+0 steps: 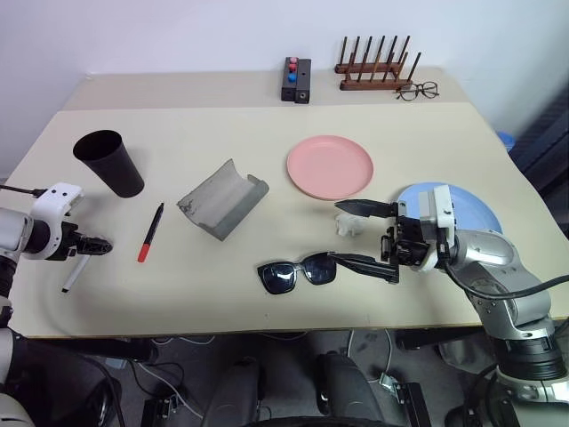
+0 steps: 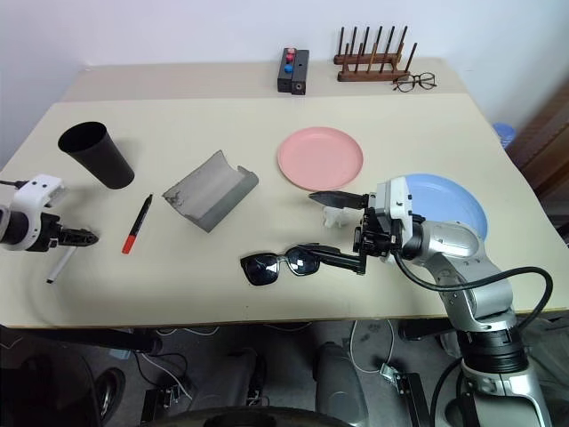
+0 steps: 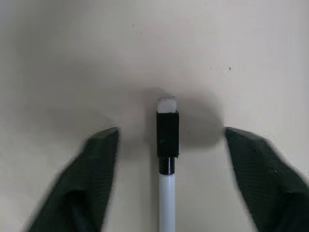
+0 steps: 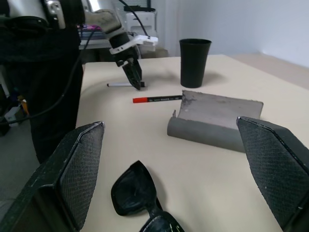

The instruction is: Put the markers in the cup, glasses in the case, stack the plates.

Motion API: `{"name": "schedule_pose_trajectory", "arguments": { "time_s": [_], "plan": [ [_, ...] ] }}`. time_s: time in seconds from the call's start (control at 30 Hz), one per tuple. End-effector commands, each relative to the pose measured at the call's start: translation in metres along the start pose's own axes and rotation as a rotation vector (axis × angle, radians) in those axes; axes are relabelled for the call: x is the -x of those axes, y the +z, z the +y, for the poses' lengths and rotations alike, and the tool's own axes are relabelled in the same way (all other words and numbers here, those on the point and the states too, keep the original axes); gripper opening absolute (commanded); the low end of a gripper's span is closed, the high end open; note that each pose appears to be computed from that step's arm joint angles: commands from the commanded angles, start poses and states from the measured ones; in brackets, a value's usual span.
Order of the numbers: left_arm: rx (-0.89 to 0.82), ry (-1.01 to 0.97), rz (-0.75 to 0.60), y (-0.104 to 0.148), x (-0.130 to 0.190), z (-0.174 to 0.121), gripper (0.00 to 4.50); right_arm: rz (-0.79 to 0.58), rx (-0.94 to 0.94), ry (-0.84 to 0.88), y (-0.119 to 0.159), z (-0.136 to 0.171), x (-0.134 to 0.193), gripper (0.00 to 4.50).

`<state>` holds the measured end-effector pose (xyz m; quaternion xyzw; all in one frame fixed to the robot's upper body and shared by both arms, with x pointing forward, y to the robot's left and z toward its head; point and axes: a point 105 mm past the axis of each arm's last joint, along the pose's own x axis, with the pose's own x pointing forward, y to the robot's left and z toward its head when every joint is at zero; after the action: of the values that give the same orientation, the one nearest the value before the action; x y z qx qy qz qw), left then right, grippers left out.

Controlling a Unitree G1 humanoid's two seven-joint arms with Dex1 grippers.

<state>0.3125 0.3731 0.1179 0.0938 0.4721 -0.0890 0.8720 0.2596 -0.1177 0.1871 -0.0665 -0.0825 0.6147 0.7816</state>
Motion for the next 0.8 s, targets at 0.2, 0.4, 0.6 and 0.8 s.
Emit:
{"name": "schedule_pose_trajectory", "arguments": {
  "time_s": [0.2, 0.4, 0.6, 0.8],
  "plan": [
    [-0.016, 0.01, 0.007, 0.002, 0.002, 0.001, 0.04, -0.013, 0.048, -0.005, 0.009, 0.001, 0.004, 4.5],
    [-0.222, -0.083, -0.314, 0.078, 0.043, -0.03, 0.04, -0.006, 0.043, -0.02, 0.007, -0.003, 0.006, 4.5],
    [-0.392, -0.22, -0.825, 0.152, 0.098, -0.076, 0.04, -0.009, 0.043, -0.025, 0.006, -0.007, 0.005, 4.5],
    [-0.373, 0.049, -1.218, 0.198, 0.131, -0.047, 0.04, -0.015, 0.048, -0.039, 0.006, -0.011, 0.004, 4.5]
  ]
}}
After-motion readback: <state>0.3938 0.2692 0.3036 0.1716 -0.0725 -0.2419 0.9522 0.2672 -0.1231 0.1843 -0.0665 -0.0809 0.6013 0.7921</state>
